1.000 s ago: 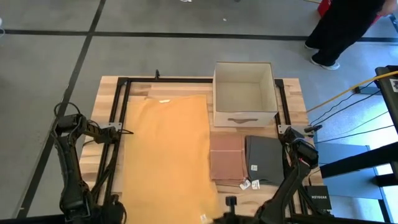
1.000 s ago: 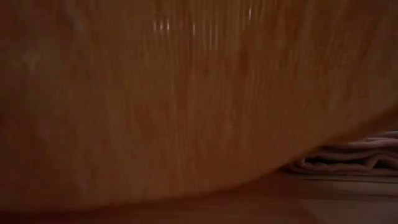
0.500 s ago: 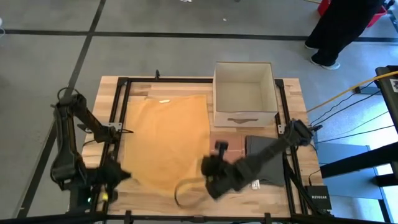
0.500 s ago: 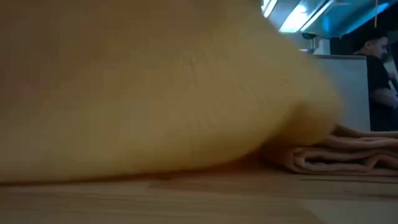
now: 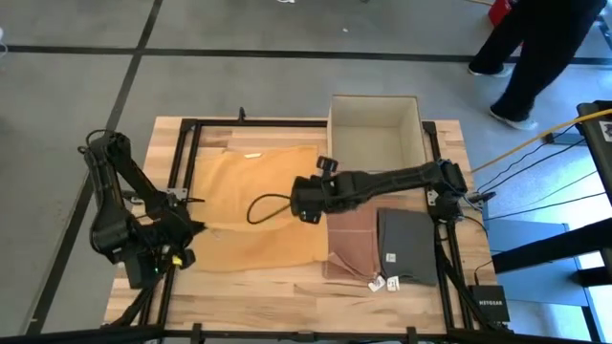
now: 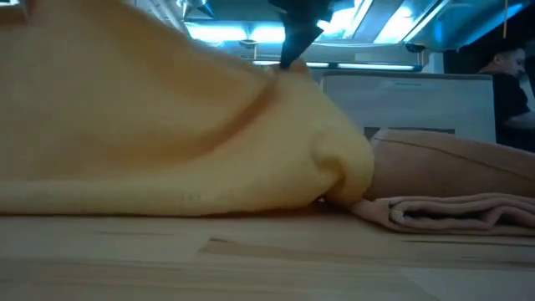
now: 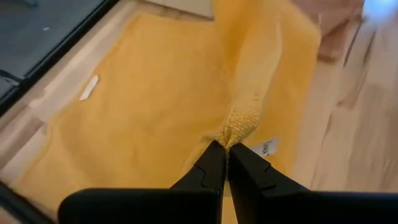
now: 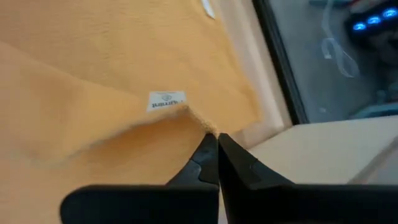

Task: Fold towel
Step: Fold the yellow towel

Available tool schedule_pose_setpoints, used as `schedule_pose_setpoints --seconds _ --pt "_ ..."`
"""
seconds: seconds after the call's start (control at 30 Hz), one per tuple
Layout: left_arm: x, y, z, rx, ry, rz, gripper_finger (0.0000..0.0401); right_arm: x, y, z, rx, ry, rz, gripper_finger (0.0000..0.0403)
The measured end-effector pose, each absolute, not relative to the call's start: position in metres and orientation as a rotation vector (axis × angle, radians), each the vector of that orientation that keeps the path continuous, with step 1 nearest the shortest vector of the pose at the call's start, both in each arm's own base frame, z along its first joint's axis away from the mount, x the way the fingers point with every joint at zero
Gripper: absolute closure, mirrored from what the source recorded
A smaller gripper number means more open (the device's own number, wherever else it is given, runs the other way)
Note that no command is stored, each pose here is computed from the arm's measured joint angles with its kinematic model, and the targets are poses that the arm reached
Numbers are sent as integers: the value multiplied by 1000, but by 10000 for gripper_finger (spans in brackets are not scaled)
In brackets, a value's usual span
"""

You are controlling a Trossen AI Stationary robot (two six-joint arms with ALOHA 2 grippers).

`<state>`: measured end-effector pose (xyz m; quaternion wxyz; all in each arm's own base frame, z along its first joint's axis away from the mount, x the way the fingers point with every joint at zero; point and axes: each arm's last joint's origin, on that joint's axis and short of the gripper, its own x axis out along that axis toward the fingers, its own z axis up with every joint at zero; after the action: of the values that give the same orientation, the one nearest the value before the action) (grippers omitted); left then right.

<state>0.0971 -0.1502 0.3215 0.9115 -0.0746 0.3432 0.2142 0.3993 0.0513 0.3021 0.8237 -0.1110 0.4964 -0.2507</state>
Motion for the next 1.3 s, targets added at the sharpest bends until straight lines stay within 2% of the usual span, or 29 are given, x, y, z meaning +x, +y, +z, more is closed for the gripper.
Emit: schedule_pose_setpoints --seconds 0.17,0.33,0.5,0.8,1.1,1.3 --pt "99 -131 325 -191 615 491 396 412 29 304 -193 1040 -382 402" --pt "106 -107 329 -154 542 568 396 415 -4 305 -269 1052 -385 402" --pt "107 -81 328 -103 573 644 396 412 -47 301 -227 1098 -387 402" --pt "76 -28 313 -199 587 742 396 411 -90 296 -158 1104 -329 402" --pt "46 2 293 -206 509 862 396 417 -127 264 -133 1176 -383 402" --pt "42 6 290 -233 499 896 396 408 -146 262 -190 1242 -539 402"
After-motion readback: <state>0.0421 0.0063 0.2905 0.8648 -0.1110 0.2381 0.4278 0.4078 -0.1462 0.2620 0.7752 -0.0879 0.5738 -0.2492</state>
